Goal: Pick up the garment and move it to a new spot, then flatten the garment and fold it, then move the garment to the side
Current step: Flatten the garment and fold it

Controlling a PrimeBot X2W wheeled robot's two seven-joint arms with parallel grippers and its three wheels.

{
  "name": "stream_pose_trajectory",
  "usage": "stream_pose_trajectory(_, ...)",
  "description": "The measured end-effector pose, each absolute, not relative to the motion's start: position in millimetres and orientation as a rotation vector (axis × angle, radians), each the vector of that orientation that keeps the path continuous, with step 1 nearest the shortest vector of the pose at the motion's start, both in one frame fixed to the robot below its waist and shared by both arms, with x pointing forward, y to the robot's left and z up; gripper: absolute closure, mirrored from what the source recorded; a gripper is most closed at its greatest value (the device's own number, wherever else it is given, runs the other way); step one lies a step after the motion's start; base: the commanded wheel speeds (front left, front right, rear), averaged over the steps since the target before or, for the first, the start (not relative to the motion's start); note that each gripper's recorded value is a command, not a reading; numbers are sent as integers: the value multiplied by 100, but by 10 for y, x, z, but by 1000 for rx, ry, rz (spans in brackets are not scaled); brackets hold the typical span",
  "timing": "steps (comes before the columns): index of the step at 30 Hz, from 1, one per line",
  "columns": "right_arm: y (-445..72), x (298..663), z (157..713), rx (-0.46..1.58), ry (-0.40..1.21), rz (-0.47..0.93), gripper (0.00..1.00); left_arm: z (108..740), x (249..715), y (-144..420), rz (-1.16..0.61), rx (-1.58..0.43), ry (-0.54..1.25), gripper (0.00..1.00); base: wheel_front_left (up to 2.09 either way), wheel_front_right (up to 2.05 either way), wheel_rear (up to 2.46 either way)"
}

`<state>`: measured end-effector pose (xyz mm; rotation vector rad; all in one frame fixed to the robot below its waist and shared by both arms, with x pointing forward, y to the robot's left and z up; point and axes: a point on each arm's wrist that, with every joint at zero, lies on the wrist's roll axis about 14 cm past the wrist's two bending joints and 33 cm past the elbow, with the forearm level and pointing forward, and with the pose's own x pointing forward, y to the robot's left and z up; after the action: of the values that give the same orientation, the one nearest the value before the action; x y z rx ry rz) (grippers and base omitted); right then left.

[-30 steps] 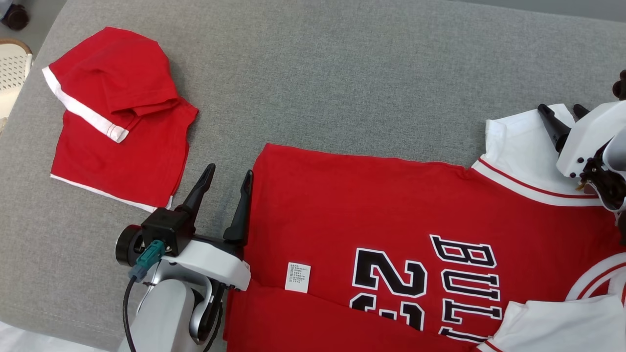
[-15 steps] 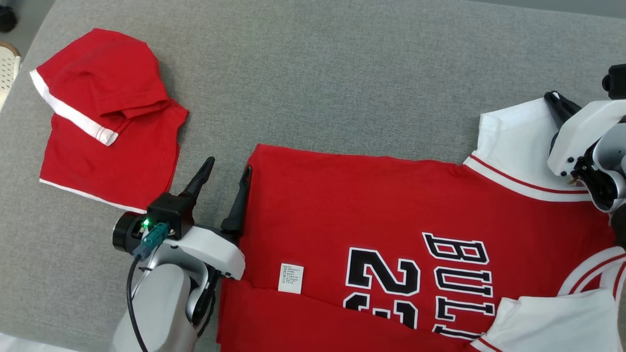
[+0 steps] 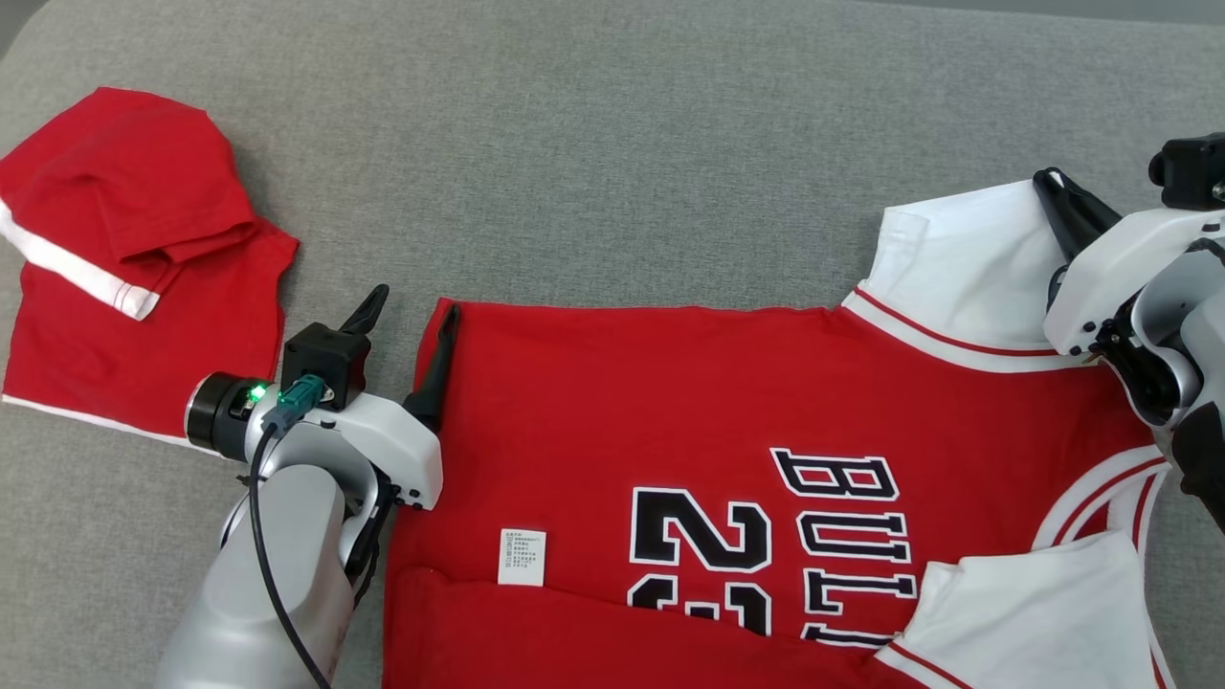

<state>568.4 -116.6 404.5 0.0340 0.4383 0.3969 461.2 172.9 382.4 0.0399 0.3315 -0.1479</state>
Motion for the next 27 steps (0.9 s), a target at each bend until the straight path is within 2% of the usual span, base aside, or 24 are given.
stream_pose_trajectory(17,-1088,5720,4060,34,432,426,100,3612,4741,1642,-213,121,428,0,0,0,0)
stream_pose_trajectory(18,-1086,5716,4057,34,434,427,100,3615,4742,1645,-213,119,428,3,0,0,0)
stream_pose_trajectory(19,-1087,5713,4053,34,436,426,100,3612,4736,1640,-213,118,431,48,0,0,0)
stream_pose_trajectory(20,-1086,5709,4050,33,438,427,100,3609,4729,1631,-214,114,433,71,0,0,0)
stream_pose_trajectory(21,-1088,5706,4048,32,440,427,100,3611,4724,1619,-217,107,434,100,0,0,0)
stream_pose_trajectory(27,-1092,5700,4084,29,430,425,100,3712,4747,1612,-212,88,405,100,0,0,0)
